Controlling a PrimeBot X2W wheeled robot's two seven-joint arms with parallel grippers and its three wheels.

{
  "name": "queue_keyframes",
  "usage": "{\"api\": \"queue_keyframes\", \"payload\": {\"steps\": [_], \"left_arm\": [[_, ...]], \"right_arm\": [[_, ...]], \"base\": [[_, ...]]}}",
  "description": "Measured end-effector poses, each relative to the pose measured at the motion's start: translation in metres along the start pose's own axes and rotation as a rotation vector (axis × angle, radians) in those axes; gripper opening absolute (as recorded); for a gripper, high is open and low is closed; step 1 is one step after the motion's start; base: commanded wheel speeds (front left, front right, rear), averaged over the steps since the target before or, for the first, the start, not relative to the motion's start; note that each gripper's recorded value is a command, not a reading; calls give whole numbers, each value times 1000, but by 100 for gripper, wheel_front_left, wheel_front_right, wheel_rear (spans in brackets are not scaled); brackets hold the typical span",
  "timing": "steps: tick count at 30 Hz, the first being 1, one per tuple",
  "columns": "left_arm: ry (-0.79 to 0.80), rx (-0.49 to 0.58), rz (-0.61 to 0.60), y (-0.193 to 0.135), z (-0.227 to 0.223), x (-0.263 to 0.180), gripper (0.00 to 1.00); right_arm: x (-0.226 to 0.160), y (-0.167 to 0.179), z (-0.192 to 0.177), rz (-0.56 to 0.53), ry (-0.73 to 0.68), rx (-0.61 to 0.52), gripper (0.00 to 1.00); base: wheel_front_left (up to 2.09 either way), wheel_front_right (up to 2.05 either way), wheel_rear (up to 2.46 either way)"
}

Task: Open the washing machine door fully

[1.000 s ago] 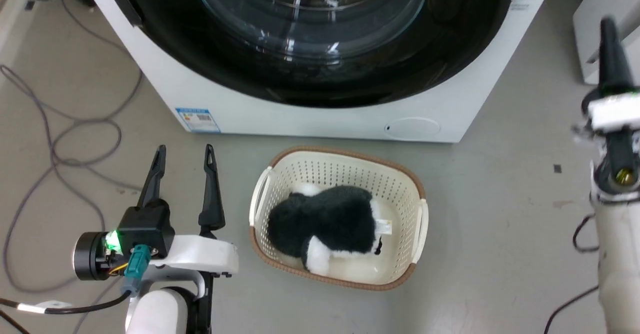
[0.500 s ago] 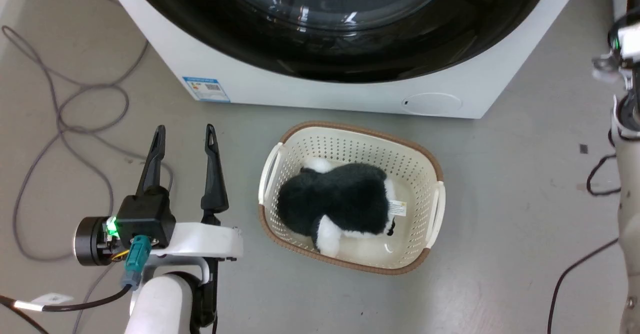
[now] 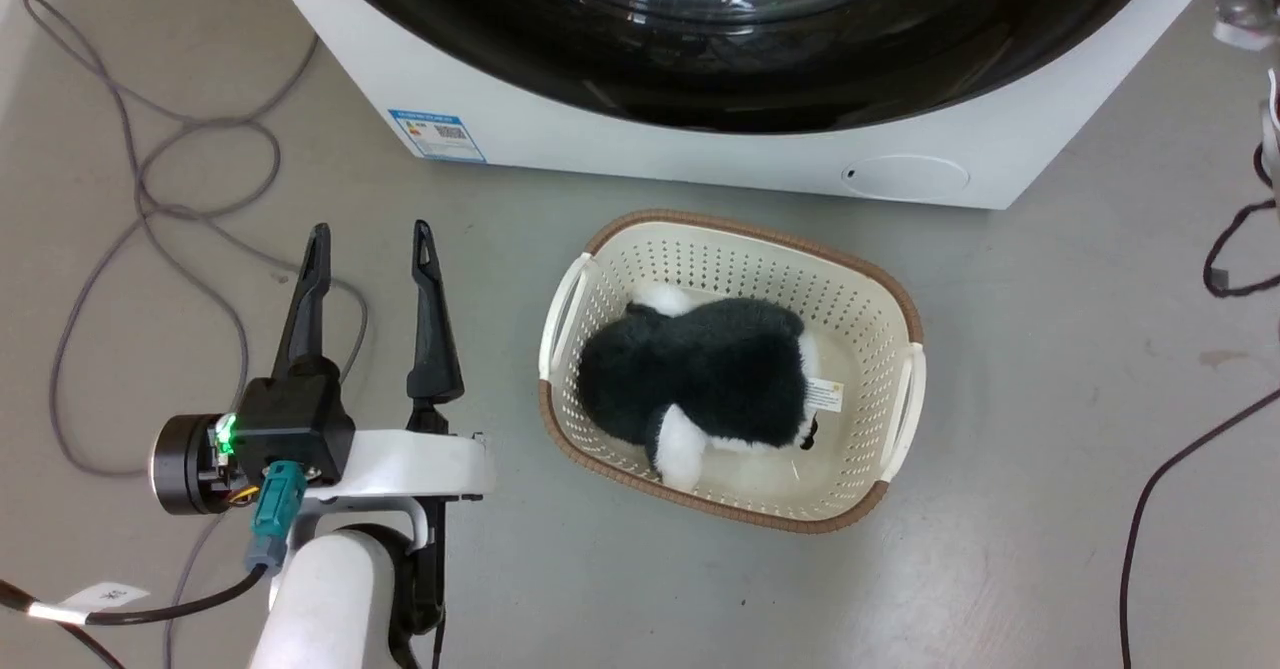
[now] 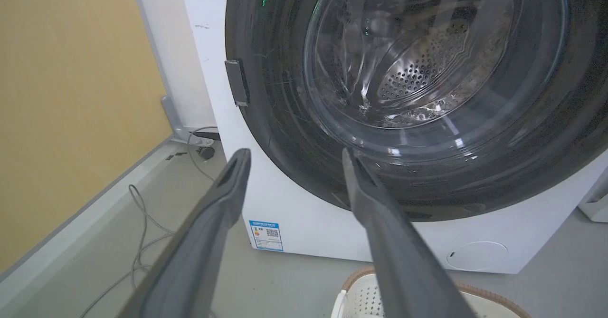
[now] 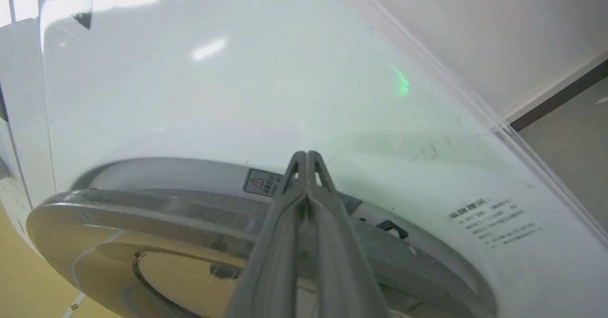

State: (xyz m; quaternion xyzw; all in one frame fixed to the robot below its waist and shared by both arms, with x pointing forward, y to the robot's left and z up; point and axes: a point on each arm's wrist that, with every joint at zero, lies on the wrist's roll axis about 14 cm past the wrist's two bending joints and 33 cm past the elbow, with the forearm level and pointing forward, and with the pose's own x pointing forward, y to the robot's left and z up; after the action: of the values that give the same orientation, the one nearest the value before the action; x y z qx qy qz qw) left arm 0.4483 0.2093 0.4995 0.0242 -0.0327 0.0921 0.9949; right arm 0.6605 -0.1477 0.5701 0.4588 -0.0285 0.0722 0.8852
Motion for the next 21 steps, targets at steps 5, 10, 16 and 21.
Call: {"api": "queue_keyframes", "payload": {"steps": [5,10,16,21], "left_arm": [[-15,2,4,-1,2,3,100],[-25,4,3,-2,2,5,100],[-35,3,11,-1,3,7,100],[-46,3,18,1,6,6,100]], "right_arm": [[4,-3,-20,-10,108,0,0],[9,-3,-30,-10,218,0,0],[10,-1,-36,-1,352,63,0],[3,2,-38,8,452,98,0]], "base": [[0,0,0],[0,0,0],[0,0,0],[0,0,0]]}}
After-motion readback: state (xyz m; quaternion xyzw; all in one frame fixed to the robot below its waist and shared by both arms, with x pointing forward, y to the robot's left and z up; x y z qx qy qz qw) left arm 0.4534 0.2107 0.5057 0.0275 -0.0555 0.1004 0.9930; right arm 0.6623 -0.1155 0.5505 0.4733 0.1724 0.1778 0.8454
